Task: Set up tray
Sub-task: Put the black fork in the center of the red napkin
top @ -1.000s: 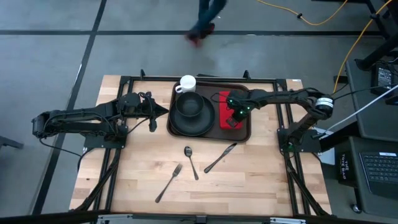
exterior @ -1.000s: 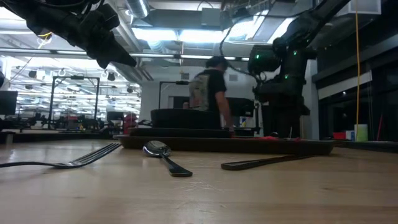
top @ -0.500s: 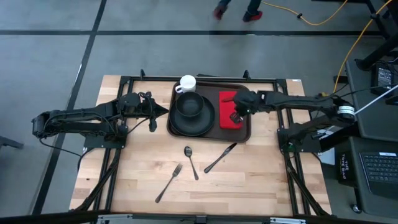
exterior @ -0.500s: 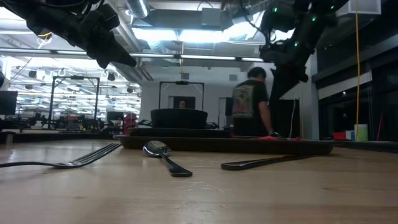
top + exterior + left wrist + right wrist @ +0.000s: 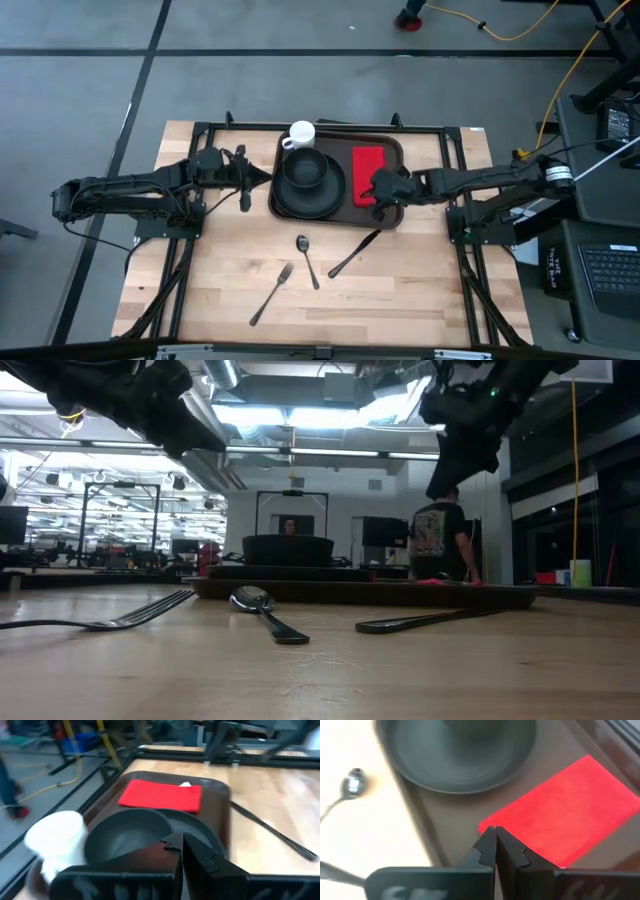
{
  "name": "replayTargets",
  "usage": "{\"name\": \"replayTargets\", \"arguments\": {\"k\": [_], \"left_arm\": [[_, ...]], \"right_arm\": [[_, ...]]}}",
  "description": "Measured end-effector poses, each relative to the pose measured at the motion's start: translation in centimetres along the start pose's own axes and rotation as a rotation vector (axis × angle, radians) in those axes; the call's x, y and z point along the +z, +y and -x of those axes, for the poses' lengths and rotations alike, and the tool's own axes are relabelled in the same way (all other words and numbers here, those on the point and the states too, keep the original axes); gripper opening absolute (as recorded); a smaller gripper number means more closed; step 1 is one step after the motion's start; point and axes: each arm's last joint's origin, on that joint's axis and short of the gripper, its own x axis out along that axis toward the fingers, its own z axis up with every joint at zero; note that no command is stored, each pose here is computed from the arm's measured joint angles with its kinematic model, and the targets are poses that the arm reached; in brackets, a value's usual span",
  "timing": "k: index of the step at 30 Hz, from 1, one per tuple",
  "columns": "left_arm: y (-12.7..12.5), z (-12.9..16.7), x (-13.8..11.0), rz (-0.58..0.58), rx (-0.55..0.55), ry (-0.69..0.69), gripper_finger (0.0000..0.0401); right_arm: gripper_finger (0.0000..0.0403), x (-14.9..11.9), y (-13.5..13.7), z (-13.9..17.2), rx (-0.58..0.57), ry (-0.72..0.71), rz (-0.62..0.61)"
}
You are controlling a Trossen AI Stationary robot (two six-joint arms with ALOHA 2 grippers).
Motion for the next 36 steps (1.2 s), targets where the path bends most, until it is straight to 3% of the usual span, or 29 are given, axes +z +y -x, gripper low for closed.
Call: {"name": "replayTargets", "arguments": {"k": [6, 15, 21, 26, 30, 36], "left_arm": [[-1.5, 0.0, 0.2, -0.067, -0.142, -0.02, 0.0001], [-4.3, -0.2, -0.8, -0.014, -0.053, 0.076, 0.0002], [-7.0, -0.9, -1.3, 0.072, -0.117, 0.22, 0.0002], [-8.9, -1.4, -1.1, 0.017, -0.096, 0.445, 0.0003], [-10.5, -2.3, -0.1, -0.045, -0.217, 0.573, 0.0002], [-12.0, -4.1, 1.0, -0.177, -0.352, 0.587, 0.0003]], "right_arm": [[0.0005, -0.5, 2.3, 1.0, 0.053, -0.084, 0.005], [0.0005, -1.2, 4.1, 2.0, -0.138, -0.279, 0.078], [0.0005, -1.3, 4.4, 1.9, -0.162, -0.3, 0.083], [0.0005, -1.4, 4.4, 1.7, -0.184, -0.304, 0.089], [0.0005, -1.4, 4.5, 1.5, -0.186, -0.302, 0.089], [0.0005, -1.5, 4.8, 1.1, -0.173, -0.296, 0.086]]}}
